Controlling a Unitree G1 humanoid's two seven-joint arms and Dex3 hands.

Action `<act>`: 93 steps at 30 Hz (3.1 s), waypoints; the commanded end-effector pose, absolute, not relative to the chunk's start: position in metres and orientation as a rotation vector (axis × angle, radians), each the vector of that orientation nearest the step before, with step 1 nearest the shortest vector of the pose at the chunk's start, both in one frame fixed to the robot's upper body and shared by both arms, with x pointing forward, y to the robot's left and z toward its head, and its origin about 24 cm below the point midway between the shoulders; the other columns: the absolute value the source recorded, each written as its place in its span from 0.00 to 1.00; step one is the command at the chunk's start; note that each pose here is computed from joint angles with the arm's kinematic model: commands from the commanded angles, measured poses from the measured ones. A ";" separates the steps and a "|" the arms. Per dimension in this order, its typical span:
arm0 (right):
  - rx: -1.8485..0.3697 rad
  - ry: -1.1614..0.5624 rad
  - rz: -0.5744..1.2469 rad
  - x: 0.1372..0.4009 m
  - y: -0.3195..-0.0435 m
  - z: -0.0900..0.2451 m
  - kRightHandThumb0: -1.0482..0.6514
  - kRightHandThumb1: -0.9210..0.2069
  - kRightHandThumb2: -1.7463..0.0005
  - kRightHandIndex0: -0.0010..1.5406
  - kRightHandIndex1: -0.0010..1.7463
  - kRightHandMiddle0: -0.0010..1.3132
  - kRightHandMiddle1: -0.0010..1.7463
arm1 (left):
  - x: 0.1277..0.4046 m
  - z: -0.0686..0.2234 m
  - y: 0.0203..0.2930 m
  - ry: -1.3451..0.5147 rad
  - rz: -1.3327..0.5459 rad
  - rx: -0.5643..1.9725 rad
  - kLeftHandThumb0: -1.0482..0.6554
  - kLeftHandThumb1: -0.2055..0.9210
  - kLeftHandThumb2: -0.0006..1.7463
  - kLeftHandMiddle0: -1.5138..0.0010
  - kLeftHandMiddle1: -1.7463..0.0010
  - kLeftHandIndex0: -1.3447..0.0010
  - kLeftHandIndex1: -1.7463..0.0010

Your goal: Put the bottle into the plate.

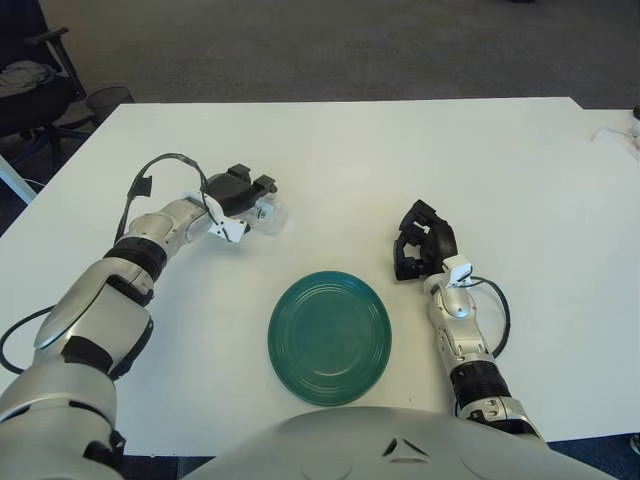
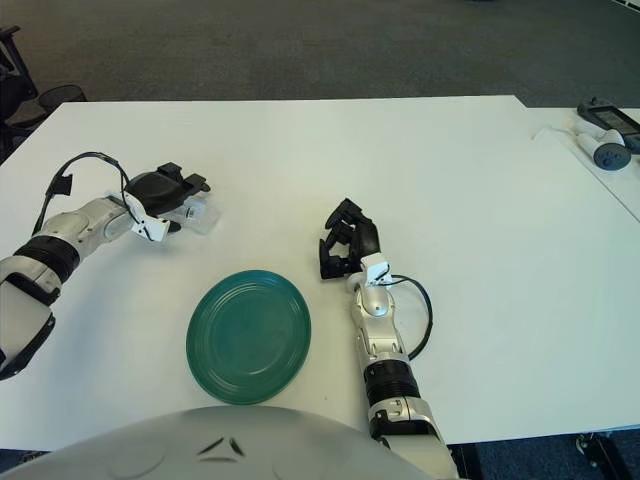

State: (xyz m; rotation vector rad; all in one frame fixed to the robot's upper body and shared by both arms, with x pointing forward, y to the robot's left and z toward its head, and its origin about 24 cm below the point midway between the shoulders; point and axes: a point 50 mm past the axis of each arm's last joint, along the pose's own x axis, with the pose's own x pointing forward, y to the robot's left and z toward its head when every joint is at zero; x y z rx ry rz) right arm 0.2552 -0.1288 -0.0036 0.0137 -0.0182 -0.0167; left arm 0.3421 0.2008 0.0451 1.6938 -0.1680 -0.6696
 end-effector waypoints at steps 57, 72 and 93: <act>-0.008 0.151 -0.042 0.232 -0.138 -0.035 0.62 0.88 0.02 0.61 0.93 0.52 1.00 | 0.308 -0.023 0.190 -0.164 -0.364 1.524 0.62 0.17 0.96 0.43 0.04 0.53 0.00; 0.014 0.143 -0.026 0.232 -0.135 -0.034 0.62 0.87 0.02 0.60 0.94 0.51 1.00 | 0.323 0.007 0.204 -0.211 -0.273 1.377 0.62 0.23 0.92 0.45 0.05 0.56 0.00; 0.032 0.159 -0.014 0.234 -0.131 -0.035 0.62 0.86 0.02 0.59 0.95 0.50 1.00 | 0.306 0.124 0.156 -0.883 -0.319 0.939 0.61 0.24 0.91 0.46 0.03 0.57 0.00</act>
